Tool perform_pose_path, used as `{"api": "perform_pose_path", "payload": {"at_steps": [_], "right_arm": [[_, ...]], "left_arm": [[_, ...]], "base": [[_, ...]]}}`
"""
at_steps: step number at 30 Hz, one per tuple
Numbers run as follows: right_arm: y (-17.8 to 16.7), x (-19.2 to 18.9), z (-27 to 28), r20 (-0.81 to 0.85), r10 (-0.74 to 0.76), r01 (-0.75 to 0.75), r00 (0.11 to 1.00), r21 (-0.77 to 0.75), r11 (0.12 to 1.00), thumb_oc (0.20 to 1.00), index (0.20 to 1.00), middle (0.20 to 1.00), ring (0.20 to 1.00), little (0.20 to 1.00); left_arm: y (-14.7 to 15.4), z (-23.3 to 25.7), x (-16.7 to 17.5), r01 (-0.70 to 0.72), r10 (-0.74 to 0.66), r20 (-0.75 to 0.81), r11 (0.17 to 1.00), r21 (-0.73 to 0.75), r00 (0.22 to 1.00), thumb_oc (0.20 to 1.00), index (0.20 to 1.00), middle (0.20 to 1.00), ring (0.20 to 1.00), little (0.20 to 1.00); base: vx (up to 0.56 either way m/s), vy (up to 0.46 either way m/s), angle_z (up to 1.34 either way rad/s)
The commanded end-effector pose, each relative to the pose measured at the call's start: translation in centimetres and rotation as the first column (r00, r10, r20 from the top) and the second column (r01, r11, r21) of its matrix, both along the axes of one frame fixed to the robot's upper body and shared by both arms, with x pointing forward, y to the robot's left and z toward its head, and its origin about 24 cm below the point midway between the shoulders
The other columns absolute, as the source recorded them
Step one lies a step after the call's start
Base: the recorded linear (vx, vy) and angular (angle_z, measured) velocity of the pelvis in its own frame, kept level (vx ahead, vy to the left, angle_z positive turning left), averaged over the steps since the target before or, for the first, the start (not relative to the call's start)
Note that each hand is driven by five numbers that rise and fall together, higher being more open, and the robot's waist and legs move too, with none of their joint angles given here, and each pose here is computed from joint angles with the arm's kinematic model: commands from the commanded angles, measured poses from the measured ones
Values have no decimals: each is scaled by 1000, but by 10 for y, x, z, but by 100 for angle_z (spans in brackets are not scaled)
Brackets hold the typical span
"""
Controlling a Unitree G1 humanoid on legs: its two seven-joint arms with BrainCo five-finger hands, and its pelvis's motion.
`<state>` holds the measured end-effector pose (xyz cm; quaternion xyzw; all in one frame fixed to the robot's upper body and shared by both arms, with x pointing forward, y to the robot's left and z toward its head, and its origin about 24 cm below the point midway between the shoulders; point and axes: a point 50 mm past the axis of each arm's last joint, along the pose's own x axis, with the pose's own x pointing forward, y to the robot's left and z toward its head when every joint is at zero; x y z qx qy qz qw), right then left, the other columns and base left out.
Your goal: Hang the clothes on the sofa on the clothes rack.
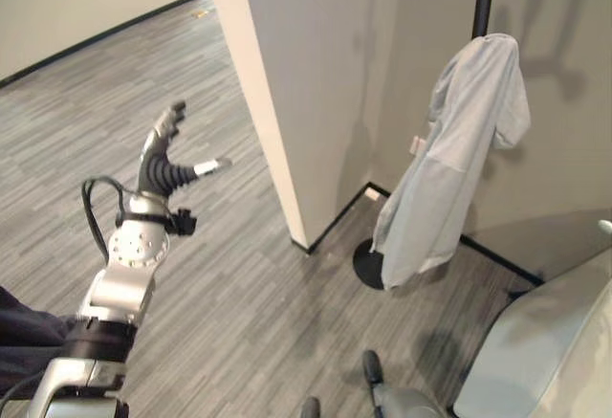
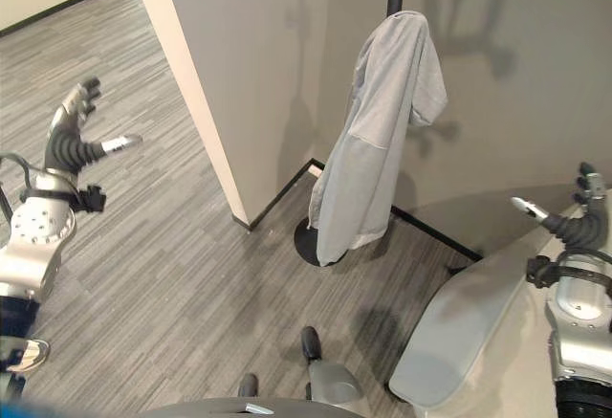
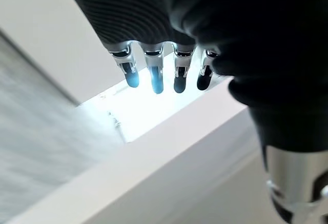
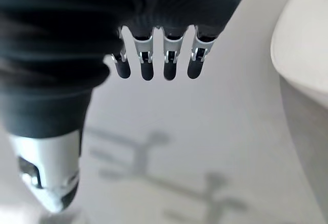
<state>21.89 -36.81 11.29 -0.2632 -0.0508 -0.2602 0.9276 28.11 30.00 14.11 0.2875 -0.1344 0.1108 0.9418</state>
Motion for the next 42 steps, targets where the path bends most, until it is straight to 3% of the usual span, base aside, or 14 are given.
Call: {"api": "perform_pose_path", "payload": {"at_steps": [1, 5, 9, 10, 12, 13, 14, 15, 16, 17, 19, 22, 33, 42], "right_arm": [[-13, 3, 32, 36, 0, 5, 999, -150, 989, 1000, 1000, 1000, 1000, 1000], [-12, -4, 19, 7, -5, 6, 1000, -118, 993, 1000, 1000, 1000, 1000, 1000], [8, -9, -28, -111, 73, -73, 991, 1, 997, 1000, 1000, 1000, 1000, 1000], [20, -21, -61, -234, 134, -120, 963, 71, 990, 1000, 1000, 1000, 1000, 1000], [34, -30, -104, -330, 175, -108, 927, 213, 971, 1000, 1000, 1000, 1000, 1000], [34, -30, -104, -330, 175, -108, 927, 213, 971, 1000, 1000, 1000, 1000, 1000], [57, -47, -154, -480, 247, -88, 842, 329, 940, 1000, 1000, 1000, 1000, 1000], [57, -47, -154, -479, 247, -88, 842, 329, 940, 1000, 1000, 1000, 1000, 1000], [84, -73, -205, -632, 309, -4, 710, 435, 901, 1000, 1000, 1000, 1000, 1000], [95, -84, -221, -675, 330, 38, 660, 469, 883, 1000, 1000, 1000, 1000, 1000], [124, -110, -255, -759, 369, 161, 537, 521, 838, 1000, 1000, 1000, 1000, 1000], [138, -134, -271, -791, 373, 300, 485, 552, 778, 1000, 1000, 1000, 1000, 1000], [137, -139, -274, -824, 360, 333, 438, 521, 786, 1000, 1000, 1000, 1000, 1000], [134, -124, -270, -819, 355, 295, 451, 513, 806, 1000, 1000, 1000, 1000, 1000]], "left_arm": [[-1, 12, 3, 22, -23, 56, 999, 32, 998, 1000, 1000, 1000, 1000, 1000], [5, -13, -10, 1, -1, -23, 1000, -18, 1000, 1000, 1000, 1000, 1000, 1000], [9, -68, -27, -56, 45, -212, 997, -45, 976, 1000, 1000, 1000, 1000, 1000], [9, -109, -44, -84, 63, -365, 996, -41, 929, 1000, 1000, 1000, 1000, 1000], [2, -146, -60, -134, 74, -482, 987, -92, 873, 1000, 1000, 1000, 1000, 1000], [2, -146, -60, -134, 74, -482, 987, -92, 873, 1000, 1000, 1000, 1000, 1000], [-6, -188, -83, -203, 73, -619, 969, -141, 782, 1000, 1000, 1000, 1000, 1000], [-6, -188, -83, -203, 73, -619, 969, -141, 782, 1000, 1000, 1000, 1000, 1000], [-19, -234, -112, -261, 70, -785, 958, -118, 615, 1000, 1000, 1000, 1000, 1000], [-24, -249, -125, -271, 61, -838, 957, -106, 542, 1000, 1000, 1000, 1000, 1000], [-40, -284, -166, -427, -3, -937, 890, -162, 348, 1000, 1000, 1000, 1000, 1000], [-47, -297, -193, -562, -37, -965, 807, -183, 261, 1000, 1000, 1000, 1000, 1000], [-57, -291, -167, -523, -59, -935, 816, -246, 348, 1000, 1000, 1000, 1000, 1000], [-66, -291, -160, -407, -78, -941, 887, -216, 330, 1000, 1000, 1000, 1000, 1000]], "base": [[34, 35, -1], [19, 16, 7], [-25, 29, 15], [15, 28, 4], [33, 35, 6], [8, 37, 4], [0, 0, 0], [-32, 50, 4], [-22, 46, 5], [-18, 70, 23], [9, 64, 14], [40, 46, 1], [-10, 77, 1], [-90, 174, -29]]}}
